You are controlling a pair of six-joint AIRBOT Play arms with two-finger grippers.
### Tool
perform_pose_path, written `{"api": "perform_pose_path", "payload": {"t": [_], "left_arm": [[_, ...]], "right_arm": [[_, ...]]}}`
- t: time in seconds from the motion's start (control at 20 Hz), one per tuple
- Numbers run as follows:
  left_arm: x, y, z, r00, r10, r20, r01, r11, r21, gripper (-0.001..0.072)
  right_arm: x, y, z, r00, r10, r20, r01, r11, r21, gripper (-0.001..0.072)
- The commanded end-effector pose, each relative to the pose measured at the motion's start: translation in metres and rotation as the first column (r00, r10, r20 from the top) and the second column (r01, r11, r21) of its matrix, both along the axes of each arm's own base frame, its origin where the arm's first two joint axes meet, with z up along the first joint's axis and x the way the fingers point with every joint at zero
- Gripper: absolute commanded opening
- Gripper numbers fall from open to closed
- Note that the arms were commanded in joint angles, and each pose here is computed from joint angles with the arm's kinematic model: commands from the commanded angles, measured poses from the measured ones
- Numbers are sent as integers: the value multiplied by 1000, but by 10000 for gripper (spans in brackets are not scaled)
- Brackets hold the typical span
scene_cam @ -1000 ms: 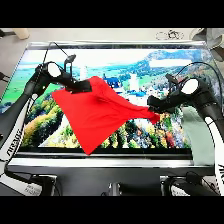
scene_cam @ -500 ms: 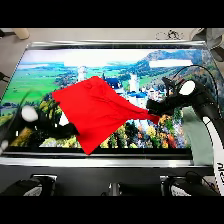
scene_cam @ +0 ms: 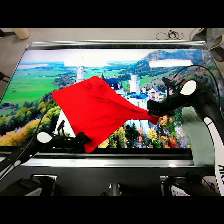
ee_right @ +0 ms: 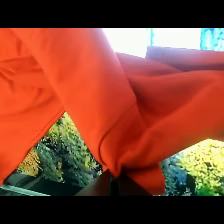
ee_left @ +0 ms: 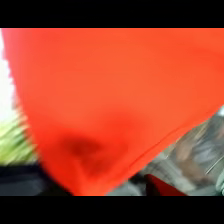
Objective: Fold the shirts.
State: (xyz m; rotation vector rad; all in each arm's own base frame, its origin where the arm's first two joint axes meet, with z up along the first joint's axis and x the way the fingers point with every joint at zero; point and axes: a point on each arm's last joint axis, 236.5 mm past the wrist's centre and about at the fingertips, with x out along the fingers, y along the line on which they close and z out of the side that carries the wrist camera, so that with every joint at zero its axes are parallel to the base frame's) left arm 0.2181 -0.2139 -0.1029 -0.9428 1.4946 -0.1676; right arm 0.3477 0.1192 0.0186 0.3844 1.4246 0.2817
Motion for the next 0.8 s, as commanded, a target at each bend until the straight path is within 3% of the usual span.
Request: {"api": "perform_pose_path", "payload": {"t": [0.0,0.05,0.15,0.2,0.3,0.4,0.5,0.55,0.65,0.75], "left_arm": [[30,-12,-7,998,55,22,-55,998,7,201],[44,-18,8,996,7,89,-7,1000,-8,21],[82,-28,71,936,-118,332,132,991,-22,22],[100,-28,117,857,-179,484,200,980,8,22],[125,-14,248,568,-281,774,250,954,163,22],[116,28,403,250,-274,928,83,962,262,22],[62,84,553,-45,-214,976,-171,964,204,22],[26,106,603,-153,-201,967,-269,950,155,22],[-32,137,657,-270,-187,944,-402,913,66,22],[-49,147,659,-269,-183,946,-453,891,44,22]], "right_arm": [[-2,0,23,998,0,64,0,1000,6,20],[2,0,38,992,-11,125,10,1000,10,20],[10,-4,80,962,-34,270,30,999,18,20],[16,-9,114,925,-44,377,43,999,9,20],[23,-23,214,767,-65,639,85,996,-1,20],[3,-51,353,438,-87,895,181,983,7,21],[-66,-86,482,49,-70,996,290,955,53,21],[-108,-100,522,-84,-68,994,328,940,93,21],[-174,-116,557,-220,-111,969,346,920,183,21],[-199,-121,553,-218,-119,969,359,913,193,21]]}}
